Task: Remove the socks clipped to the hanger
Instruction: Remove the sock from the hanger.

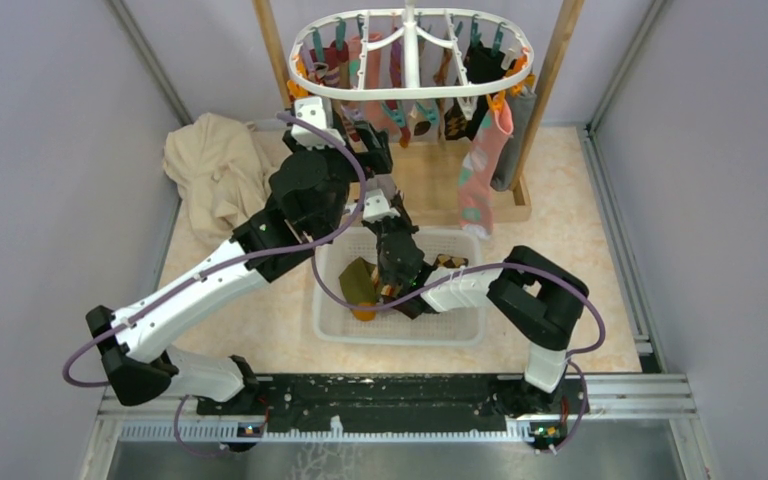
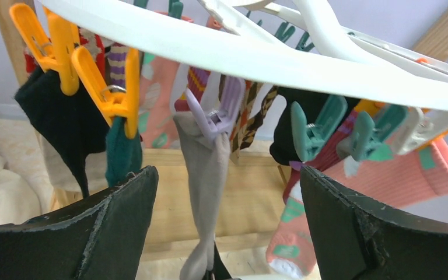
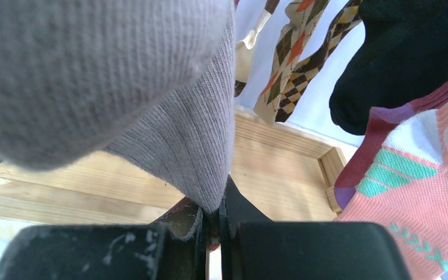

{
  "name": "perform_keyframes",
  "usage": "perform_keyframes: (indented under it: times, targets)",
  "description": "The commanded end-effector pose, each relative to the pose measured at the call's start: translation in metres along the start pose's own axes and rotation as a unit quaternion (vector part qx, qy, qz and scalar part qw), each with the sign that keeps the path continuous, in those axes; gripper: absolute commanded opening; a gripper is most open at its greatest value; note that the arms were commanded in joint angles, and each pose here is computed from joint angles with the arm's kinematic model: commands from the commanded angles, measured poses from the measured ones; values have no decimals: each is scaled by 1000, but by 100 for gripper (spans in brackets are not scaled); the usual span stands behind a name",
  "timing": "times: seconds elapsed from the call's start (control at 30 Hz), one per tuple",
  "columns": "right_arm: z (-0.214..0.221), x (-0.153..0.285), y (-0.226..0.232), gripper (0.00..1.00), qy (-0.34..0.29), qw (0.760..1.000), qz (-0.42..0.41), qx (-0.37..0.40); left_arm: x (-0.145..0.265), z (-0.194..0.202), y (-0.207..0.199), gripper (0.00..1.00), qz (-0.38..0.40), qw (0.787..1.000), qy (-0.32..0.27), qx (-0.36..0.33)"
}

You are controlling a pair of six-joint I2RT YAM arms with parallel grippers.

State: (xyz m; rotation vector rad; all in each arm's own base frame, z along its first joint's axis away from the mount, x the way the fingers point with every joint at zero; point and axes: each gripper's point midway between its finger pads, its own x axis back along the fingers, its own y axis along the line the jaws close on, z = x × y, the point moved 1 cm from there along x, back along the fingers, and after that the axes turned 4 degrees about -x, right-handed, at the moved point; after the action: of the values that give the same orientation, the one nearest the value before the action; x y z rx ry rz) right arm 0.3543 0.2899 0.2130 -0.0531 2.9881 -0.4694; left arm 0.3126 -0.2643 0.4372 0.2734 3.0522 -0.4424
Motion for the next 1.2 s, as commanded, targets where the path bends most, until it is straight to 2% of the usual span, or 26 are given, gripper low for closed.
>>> perform_keyframes:
  times: [0.0,0.17,0.67,1.17]
  targets:
    - [-8,4,-3,0,-12,1000,11,-25,-11,-20,8,96,7,999,-37,27]
    - [-6,5,-5,0,-14,1000,12,-21,-21,-24,17,94,12,998,-45,30]
    - [8,7,-9,0,-2,999,34,-5,-40,-13,1,89,17,999,-30,35]
    - [12,7,-6,0,1,1000,30,-6,-43,-27,1,88,9,997,-55,57]
